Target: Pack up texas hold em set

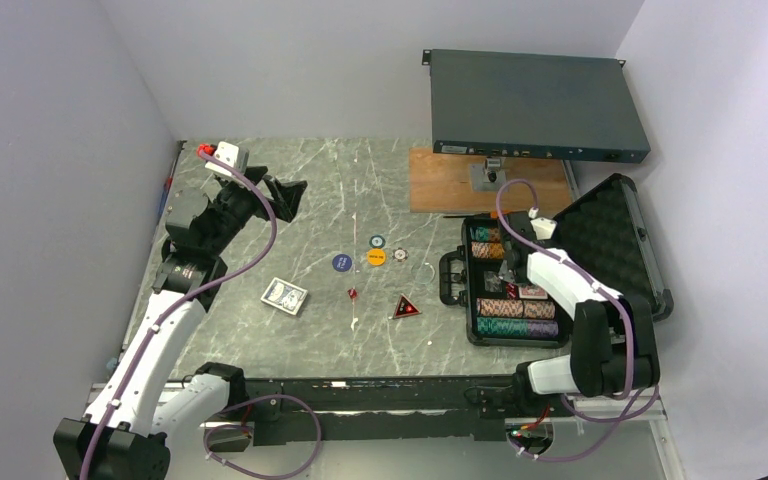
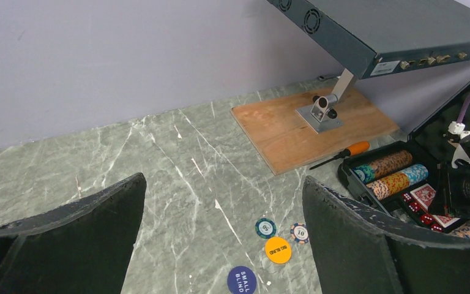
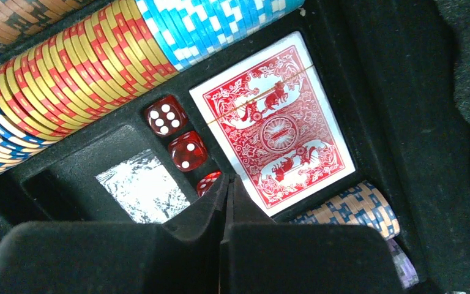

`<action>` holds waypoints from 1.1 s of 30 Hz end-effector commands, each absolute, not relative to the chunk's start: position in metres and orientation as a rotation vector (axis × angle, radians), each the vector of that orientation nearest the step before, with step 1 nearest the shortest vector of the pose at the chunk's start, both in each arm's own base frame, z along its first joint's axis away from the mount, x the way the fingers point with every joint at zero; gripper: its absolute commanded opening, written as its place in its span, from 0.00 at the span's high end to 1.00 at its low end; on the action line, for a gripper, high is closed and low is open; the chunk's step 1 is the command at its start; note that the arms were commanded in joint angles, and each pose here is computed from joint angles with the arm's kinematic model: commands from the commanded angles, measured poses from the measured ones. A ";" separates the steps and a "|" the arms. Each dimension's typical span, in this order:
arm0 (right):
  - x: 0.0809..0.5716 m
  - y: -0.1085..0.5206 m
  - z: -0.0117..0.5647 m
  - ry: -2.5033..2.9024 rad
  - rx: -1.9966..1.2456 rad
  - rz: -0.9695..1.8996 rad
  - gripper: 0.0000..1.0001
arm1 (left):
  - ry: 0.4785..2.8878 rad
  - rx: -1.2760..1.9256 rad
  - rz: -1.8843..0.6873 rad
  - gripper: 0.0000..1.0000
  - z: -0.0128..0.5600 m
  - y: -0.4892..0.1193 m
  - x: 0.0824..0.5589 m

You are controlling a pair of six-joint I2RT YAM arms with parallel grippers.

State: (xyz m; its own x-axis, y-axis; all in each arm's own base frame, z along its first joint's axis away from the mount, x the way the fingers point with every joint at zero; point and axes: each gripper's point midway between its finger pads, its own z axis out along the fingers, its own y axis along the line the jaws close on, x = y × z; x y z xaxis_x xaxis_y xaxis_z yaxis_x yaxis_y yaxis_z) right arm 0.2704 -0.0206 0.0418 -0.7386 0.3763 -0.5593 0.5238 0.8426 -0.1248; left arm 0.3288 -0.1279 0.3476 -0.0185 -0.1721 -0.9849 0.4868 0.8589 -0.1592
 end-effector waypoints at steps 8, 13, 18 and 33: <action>0.300 -0.009 0.044 2.458 0.678 -0.279 1.00 | 1.419 0.274 -0.530 0.01 0.377 -0.129 0.326; 0.304 -0.012 0.046 2.436 0.688 -0.291 1.00 | 1.424 0.280 -0.545 0.01 0.375 -0.131 0.326; 0.291 -0.009 0.042 2.484 0.717 -0.284 1.00 | 1.424 0.275 -0.531 0.01 0.375 -0.129 0.327; 0.256 -0.008 0.039 2.556 0.737 -0.278 1.00 | 1.414 0.280 -0.539 0.01 0.378 -0.130 0.324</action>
State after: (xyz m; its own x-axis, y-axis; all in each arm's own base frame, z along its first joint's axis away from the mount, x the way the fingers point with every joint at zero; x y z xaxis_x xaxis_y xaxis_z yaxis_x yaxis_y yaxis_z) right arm 0.2682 -0.0041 0.0380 -0.7383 0.4534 -0.4993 0.5426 0.8390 -0.0405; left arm 0.3290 -0.1278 0.3475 -0.0182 -0.1711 -0.9851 0.4861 0.8595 -0.1582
